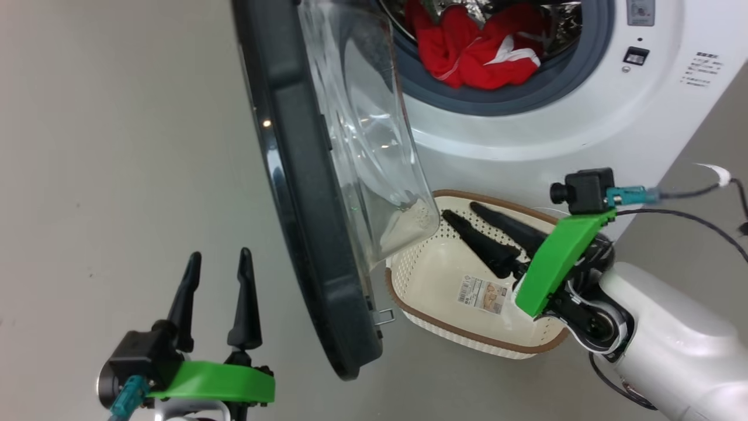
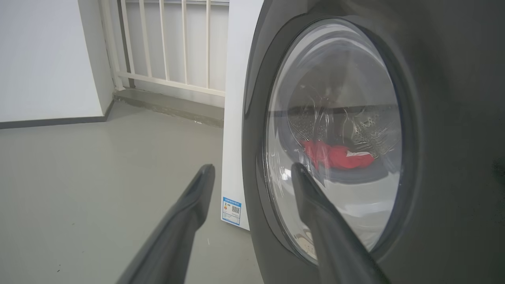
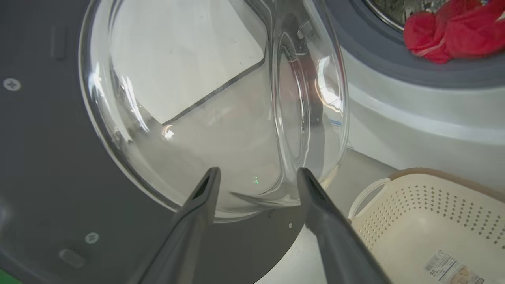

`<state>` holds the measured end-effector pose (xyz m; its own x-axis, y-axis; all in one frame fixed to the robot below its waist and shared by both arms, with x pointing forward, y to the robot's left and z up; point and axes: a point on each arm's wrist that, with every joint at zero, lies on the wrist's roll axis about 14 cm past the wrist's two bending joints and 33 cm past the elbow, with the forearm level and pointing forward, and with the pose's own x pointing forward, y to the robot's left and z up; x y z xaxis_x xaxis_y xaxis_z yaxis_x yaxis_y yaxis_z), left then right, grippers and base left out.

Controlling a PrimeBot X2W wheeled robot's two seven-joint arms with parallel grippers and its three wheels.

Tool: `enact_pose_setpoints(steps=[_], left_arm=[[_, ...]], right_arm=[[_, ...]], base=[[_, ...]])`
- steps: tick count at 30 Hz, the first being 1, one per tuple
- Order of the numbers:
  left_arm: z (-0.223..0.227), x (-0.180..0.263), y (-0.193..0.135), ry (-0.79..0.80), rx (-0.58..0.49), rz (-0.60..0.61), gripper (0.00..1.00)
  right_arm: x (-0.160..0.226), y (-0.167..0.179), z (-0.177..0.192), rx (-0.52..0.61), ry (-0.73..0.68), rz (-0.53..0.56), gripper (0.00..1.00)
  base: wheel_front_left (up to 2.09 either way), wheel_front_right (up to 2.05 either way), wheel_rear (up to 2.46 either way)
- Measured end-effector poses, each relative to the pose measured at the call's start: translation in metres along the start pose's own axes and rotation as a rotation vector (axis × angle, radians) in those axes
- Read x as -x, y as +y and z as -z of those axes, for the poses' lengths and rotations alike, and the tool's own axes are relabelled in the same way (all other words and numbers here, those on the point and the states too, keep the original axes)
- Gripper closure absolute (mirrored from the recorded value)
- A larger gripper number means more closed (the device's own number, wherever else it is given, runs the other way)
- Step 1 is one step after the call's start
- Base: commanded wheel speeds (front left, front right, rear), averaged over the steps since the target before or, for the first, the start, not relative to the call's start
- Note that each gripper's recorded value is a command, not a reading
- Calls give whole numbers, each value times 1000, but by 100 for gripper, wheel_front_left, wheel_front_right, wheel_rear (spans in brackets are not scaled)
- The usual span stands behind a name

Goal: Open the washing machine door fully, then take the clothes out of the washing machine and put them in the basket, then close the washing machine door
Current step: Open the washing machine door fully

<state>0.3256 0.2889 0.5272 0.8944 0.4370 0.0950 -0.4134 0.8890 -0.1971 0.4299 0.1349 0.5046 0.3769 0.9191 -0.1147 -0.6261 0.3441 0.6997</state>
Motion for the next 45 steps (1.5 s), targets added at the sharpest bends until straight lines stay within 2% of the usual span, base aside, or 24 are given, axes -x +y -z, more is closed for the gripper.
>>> enact_pose_setpoints(steps=[2,7,12,20,28,36,45], left_arm=[[1,1,2,1,1,-4,0],[2,1,0,2,2,5,0],[3,4,2,7,7,1,0],[0,4,4,-4,9,-5,0],[-4,6,7,-14,7,-12,0],[-5,8,8,-18,-1,-12,0],[-3,8,6,-10,1,-8,0]], right_arm=[[4,-10,-8,92,-67,37,0],[10,-18,-28,234,-211,81,0],[20,-34,-42,407,-262,158,0],[40,-35,-48,585,-381,250,0],[61,-25,-42,636,-463,311,0],[73,-33,-21,607,-436,351,0],[77,-32,-20,596,-444,354,0]], base=[[0,0,0],[0,0,0],[0,0,0],[0,0,0],[0,0,0],[0,0,0],[0,0,0]])
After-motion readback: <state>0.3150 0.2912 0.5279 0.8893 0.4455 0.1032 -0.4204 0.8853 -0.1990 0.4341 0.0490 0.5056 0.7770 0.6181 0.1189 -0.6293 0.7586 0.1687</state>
